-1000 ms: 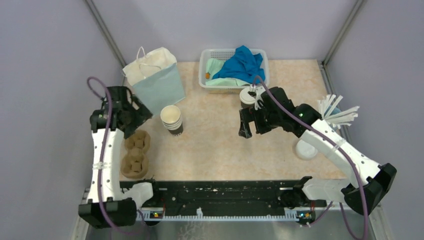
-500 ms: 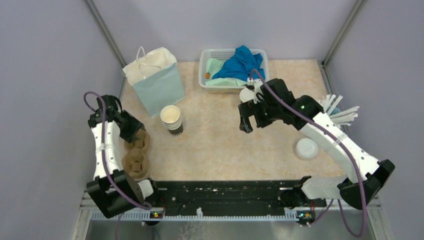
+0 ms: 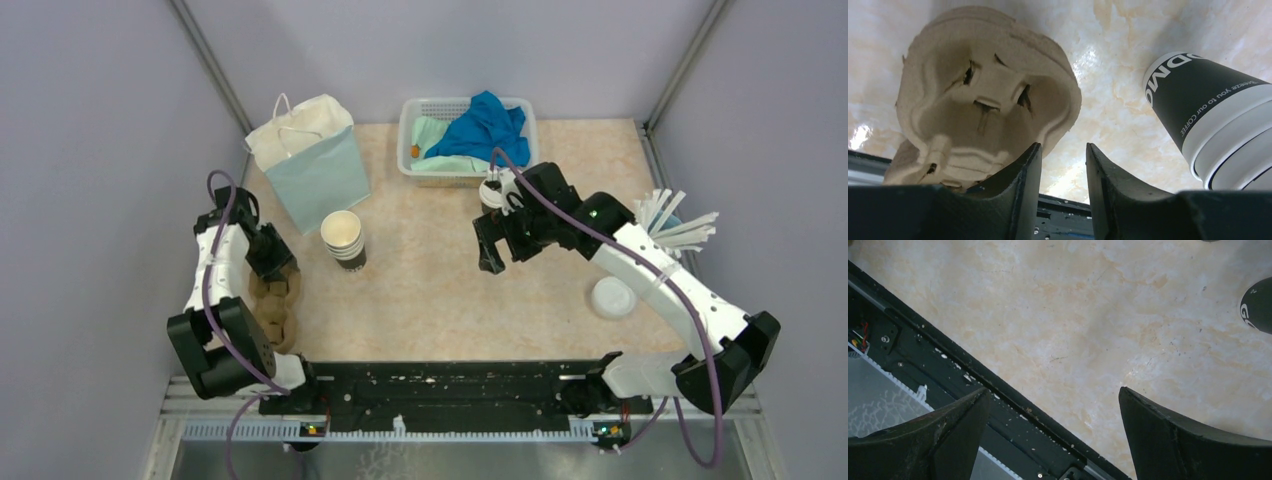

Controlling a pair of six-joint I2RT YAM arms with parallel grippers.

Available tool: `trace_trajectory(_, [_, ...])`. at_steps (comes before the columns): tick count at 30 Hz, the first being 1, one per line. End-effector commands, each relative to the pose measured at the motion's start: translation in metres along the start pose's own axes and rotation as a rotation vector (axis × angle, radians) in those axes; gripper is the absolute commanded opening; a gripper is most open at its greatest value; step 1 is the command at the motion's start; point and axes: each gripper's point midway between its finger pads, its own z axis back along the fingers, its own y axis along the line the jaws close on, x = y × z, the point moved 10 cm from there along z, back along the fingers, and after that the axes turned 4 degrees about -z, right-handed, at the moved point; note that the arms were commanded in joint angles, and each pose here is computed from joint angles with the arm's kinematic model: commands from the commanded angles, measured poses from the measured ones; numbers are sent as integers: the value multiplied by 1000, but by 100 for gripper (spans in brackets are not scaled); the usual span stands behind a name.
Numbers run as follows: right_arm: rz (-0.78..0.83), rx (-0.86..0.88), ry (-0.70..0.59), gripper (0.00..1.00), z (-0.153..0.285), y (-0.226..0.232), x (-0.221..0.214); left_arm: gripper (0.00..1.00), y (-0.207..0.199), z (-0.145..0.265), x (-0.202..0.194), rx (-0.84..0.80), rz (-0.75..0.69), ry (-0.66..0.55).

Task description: Pack the takeout coffee

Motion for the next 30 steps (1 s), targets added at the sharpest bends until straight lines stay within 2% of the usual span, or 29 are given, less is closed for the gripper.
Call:
trace_trajectory(1, [19,18,-24,99,0,0,2,44,0,-4,16,-19,-77,-77])
trace_trajectory(8, [27,11,-32,99,1,-1,4,47,2,-16,14,-19,-96,-34])
trace_trajectory(15, [26,17,-32,99,-2,0,5,36,4,-23,15,-3,-97,-22])
trace_trajectory(22, [24,26,-28,99,-4,0,5,40,3,-27,16,-18,-106,-9])
trace_trajectory(30, [27,25,-30,99,-4,0,5,31,5,-28,15,-2,-109,0])
